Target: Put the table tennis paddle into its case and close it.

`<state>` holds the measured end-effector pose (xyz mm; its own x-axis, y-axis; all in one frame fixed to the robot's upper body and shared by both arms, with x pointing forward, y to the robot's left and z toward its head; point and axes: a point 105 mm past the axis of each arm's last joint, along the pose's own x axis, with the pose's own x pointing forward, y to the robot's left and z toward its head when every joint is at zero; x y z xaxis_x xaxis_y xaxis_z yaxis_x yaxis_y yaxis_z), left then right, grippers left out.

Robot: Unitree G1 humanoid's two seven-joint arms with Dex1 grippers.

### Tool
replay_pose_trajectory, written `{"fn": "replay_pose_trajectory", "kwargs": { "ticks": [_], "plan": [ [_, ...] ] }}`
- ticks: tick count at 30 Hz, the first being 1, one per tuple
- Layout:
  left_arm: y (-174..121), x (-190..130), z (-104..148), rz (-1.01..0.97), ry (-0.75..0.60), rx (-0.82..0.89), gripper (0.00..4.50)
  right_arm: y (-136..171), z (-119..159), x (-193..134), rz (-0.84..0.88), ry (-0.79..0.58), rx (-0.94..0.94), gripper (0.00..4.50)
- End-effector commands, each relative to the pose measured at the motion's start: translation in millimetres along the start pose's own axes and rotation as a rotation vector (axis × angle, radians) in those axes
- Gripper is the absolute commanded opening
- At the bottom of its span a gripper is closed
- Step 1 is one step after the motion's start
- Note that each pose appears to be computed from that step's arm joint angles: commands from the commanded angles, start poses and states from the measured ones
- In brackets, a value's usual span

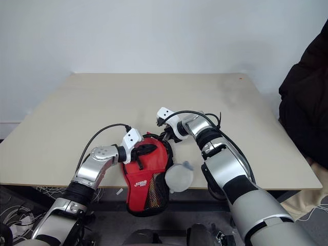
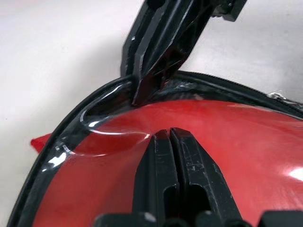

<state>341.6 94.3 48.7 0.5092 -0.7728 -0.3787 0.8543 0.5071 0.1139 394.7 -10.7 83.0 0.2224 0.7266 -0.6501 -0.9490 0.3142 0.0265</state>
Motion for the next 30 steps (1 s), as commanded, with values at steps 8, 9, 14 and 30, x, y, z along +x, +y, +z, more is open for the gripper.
{"fn": "replay_pose_trajectory", "kwargs": {
  "ticks": [8,9,14,30],
  "plan": [
    [-12,-5,-15,-0.065,0.064,-0.018,0.00,-10,41,-9,-0.096,-0.126,-0.075,1.70],
    [-14,-6,-15,-0.077,0.066,-0.026,0.00,-10,41,-8,-0.096,-0.126,-0.074,1.99],
    [-23,-10,-18,-0.102,0.072,-0.050,0.00,-10,40,-8,-0.097,-0.127,-0.067,3.27],
    [-23,-7,-42,-0.026,0.068,-0.072,0.00,-32,62,-46,-0.174,-0.228,-0.078,4.48]
  ]
}}
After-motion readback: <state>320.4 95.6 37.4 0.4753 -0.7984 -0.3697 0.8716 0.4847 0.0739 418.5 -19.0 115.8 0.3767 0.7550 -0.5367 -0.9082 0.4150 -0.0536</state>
